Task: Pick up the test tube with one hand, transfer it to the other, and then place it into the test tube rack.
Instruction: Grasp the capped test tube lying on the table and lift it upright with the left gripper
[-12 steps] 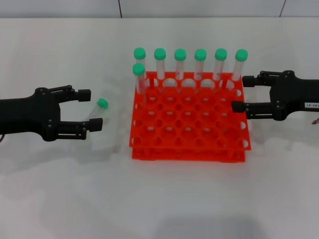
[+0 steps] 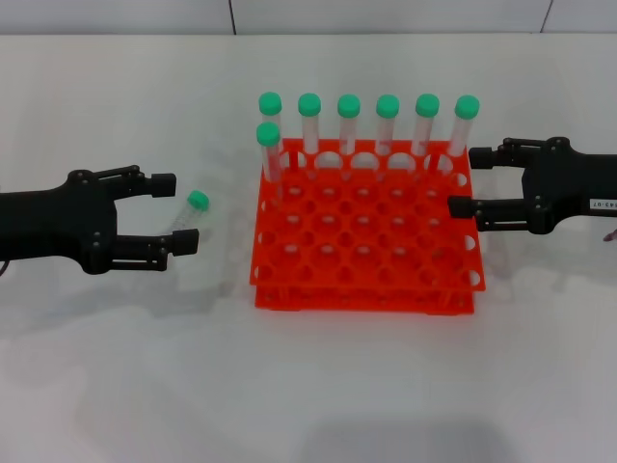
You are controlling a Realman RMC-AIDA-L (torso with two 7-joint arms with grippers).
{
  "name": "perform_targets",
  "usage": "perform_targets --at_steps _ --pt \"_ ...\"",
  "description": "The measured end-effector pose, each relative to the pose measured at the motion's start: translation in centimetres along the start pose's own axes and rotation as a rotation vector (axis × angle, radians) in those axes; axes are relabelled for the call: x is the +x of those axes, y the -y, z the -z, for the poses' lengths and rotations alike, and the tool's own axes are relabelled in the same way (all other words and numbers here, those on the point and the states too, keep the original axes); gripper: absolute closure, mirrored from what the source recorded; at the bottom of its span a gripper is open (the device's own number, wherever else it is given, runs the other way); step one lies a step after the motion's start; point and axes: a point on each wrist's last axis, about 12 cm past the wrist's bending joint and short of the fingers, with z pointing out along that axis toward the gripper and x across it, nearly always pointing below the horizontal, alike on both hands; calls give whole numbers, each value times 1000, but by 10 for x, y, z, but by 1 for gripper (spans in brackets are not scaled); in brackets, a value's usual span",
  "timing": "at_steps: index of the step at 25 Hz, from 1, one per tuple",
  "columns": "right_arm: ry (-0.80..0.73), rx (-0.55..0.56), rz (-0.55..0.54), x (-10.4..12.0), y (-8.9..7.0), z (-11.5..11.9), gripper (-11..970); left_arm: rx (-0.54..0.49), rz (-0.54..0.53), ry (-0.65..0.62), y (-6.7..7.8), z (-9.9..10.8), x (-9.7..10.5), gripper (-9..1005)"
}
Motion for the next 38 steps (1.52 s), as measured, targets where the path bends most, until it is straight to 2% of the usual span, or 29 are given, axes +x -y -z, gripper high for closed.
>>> perform_targets --at_steps 8,14,21,27,38 --pt "9 0 -2 0 0 0 191 -18 14 -17 -2 3 1 109" --pt "15 -1 -2 -1 -1 0 192 -87 114 -140 -15 12 4 110" --pt "24 -10 0 -3 -1 -2 192 -169 228 -302 -35 14 -4 110" --pt "37 -11 -3 -4 -2 -2 193 -208 289 -341 -43 11 -12 110" --pt "39 -3 -4 -5 -1 -2 194 -211 351 -529 -50 -4 -23 110"
